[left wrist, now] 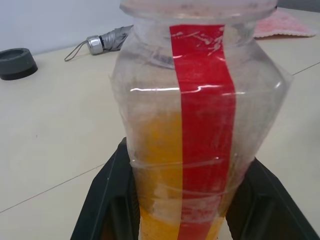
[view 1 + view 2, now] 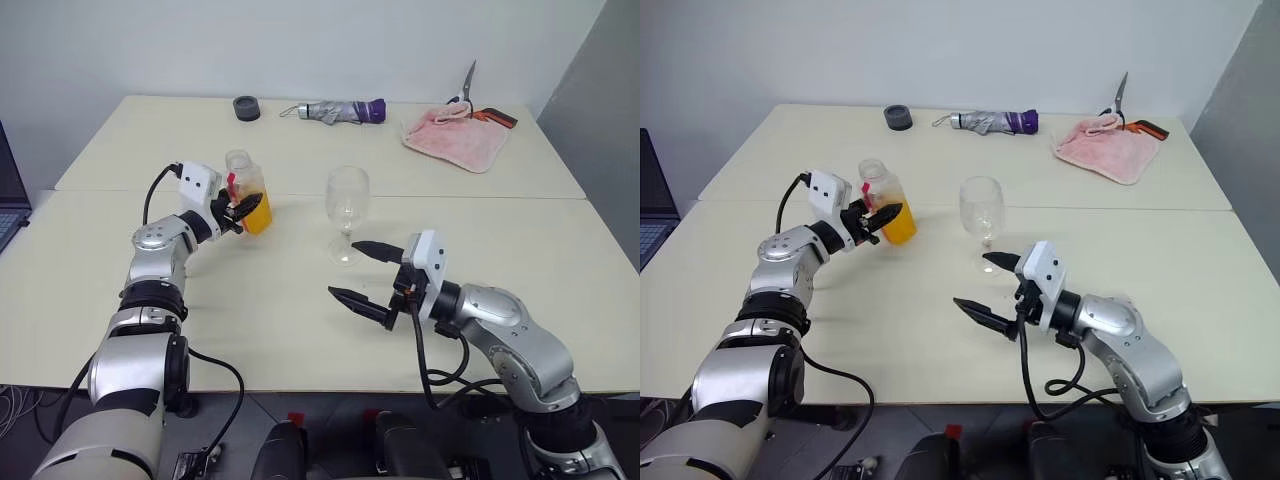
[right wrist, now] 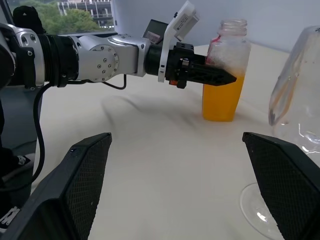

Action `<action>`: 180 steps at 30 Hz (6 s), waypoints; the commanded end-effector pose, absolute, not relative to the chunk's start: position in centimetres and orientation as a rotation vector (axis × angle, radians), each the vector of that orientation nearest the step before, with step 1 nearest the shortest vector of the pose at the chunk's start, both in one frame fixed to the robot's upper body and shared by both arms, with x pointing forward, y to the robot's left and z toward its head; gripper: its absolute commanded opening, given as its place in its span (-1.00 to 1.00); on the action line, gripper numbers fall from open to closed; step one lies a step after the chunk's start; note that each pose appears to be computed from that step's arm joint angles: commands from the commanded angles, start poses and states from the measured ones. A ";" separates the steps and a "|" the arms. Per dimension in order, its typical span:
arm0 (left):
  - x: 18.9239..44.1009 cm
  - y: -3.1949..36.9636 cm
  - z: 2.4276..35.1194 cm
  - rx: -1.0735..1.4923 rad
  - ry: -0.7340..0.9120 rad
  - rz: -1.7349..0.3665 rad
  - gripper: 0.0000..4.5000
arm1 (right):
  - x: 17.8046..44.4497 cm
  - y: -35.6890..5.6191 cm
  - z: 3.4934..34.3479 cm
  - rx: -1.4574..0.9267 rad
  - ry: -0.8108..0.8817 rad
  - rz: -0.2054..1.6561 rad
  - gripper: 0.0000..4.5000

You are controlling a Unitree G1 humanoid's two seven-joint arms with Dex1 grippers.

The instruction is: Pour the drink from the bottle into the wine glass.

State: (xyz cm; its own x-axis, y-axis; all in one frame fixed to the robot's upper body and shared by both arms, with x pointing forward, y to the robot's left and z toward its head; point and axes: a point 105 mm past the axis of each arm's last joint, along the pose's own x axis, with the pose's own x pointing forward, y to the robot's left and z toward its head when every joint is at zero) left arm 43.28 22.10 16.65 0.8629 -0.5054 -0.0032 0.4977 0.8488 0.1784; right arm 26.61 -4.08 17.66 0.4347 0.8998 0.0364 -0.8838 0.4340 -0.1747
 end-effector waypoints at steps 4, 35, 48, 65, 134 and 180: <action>42.9 19.7 21.4 0.274 -0.210 -0.592 -0.24 | 25.4 -5.7 20.4 -0.150 -0.228 1.029 1.00; 42.4 9.8 28.2 0.998 -0.593 -0.711 -0.24 | 28.3 -7.7 21.9 -0.124 -0.308 0.732 1.00; 42.2 9.4 28.8 1.220 -0.699 -0.675 -0.24 | 27.7 -8.2 21.9 -0.118 -0.312 0.750 1.00; 42.1 10.0 29.7 1.416 -0.800 -0.584 -0.24 | 27.6 -8.3 22.0 -0.125 -0.305 0.773 1.00; 42.3 11.2 31.2 1.535 -0.875 -0.454 -0.24 | 26.4 -7.8 21.9 -0.139 -0.269 0.798 1.00; 43.3 10.0 30.6 1.219 -0.755 -0.503 -0.24 | 26.3 -7.1 22.1 -0.119 -0.288 0.808 1.00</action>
